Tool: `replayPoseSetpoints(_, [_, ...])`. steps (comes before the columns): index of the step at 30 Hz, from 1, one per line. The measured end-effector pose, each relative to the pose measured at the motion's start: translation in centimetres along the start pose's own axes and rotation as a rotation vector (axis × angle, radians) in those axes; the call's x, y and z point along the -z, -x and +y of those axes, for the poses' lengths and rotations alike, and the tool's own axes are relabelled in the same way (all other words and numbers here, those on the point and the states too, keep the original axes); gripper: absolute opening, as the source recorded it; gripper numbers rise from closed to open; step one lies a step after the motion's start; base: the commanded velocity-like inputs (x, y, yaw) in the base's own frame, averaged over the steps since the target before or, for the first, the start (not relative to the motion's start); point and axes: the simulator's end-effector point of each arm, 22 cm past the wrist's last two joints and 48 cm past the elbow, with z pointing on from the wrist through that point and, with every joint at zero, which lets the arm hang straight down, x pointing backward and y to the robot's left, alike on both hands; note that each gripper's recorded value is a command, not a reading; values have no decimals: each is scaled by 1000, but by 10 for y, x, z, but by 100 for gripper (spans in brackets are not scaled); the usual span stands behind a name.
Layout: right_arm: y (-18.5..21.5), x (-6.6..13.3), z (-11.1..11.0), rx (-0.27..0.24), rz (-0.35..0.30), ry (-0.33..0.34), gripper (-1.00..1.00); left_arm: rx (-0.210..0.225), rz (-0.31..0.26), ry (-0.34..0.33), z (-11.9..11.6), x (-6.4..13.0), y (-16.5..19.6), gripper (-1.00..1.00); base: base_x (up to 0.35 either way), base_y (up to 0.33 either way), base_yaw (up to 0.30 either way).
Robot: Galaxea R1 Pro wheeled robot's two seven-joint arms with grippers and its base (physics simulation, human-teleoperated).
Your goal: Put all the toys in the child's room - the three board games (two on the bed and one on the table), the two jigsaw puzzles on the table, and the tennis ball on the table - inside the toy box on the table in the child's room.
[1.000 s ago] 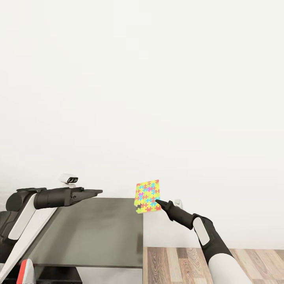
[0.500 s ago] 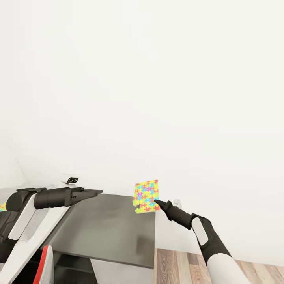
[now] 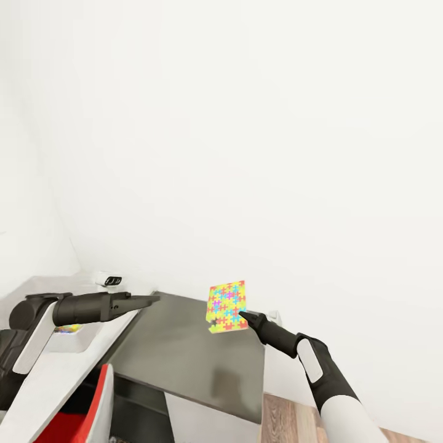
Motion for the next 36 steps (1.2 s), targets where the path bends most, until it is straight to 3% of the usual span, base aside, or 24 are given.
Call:
replayPoseSetpoints(23, [4, -1, 1, 22, -21, 1, -100, -1, 0, 1, 0, 0, 0, 100, 0, 0, 290])
replayPoseSetpoints(36, [5, -1, 3, 26, -30, 8, -100, -1, 0, 0, 0, 0, 0, 100, 0, 0, 38])
